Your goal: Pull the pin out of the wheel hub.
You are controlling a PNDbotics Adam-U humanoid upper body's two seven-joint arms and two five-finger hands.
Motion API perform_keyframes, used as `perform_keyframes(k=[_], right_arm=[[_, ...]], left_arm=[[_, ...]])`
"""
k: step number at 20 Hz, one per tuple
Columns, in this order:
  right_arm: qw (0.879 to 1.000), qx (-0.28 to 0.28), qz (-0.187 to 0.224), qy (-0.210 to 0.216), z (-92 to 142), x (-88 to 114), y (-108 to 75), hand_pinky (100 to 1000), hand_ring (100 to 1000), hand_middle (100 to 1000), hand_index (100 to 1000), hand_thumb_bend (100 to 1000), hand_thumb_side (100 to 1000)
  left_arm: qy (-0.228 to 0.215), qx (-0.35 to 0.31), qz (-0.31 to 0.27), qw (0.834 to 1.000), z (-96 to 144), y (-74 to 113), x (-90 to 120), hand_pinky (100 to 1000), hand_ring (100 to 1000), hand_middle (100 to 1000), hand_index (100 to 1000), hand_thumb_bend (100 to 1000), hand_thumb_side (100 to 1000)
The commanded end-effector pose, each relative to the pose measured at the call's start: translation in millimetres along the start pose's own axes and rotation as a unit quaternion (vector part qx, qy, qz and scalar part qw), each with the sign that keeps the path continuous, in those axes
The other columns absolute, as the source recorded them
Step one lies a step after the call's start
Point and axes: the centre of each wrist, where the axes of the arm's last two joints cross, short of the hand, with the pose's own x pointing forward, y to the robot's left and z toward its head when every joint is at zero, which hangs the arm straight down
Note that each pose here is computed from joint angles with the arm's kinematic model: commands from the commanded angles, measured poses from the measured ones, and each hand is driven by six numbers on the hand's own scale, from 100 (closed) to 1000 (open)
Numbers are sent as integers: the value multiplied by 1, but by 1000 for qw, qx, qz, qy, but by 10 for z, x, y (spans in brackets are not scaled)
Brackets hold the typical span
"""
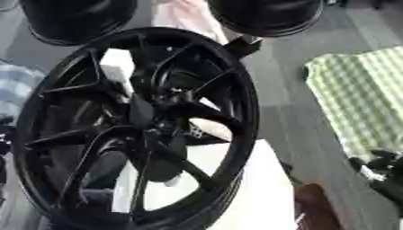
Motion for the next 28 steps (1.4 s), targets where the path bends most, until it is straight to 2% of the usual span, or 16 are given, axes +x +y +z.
perform_keyframes(k=[1, 11, 15, 18, 21, 25, 28], right_arm=[[1000, -6, 1, -21, -51, 93, -59, 473, 615, 490, 665, 637, 226], [1000, -9, 0, -21, -50, 88, -61, 473, 613, 490, 664, 638, 225], [1000, -12, -2, -22, -53, 93, -53, 473, 613, 490, 664, 639, 226], [1000, -17, -3, -22, -45, 95, -54, 473, 613, 490, 664, 639, 226], [1000, -18, 0, -21, -34, 98, -61, 473, 613, 490, 664, 639, 226], [1000, -19, 5, -20, -16, 97, -80, 473, 613, 490, 664, 639, 226], [1000, -20, 11, -18, -2, 94, -100, 474, 613, 490, 665, 639, 227]], left_arm=[[-19, -2, -6, 1000, -73, 41, 127, 597, 492, 453, 636, 275, 739], [-19, -1, -6, 1000, -80, 37, 130, 600, 496, 458, 638, 277, 736], [-48, 20, -13, 999, -160, 76, 287, 628, 540, 502, 677, 292, 712], [-112, 25, -39, 993, -326, 129, 694, 665, 599, 560, 725, 289, 660], [-217, -4, -91, 972, -536, 139, 1365, 685, 621, 583, 749, 293, 583], [-348, -86, -185, 915, -714, 26, 2339, 710, 646, 602, 765, 320, 489], [-398, -168, -263, 863, -797, -92, 2920, 727, 663, 615, 778, 349, 468]])
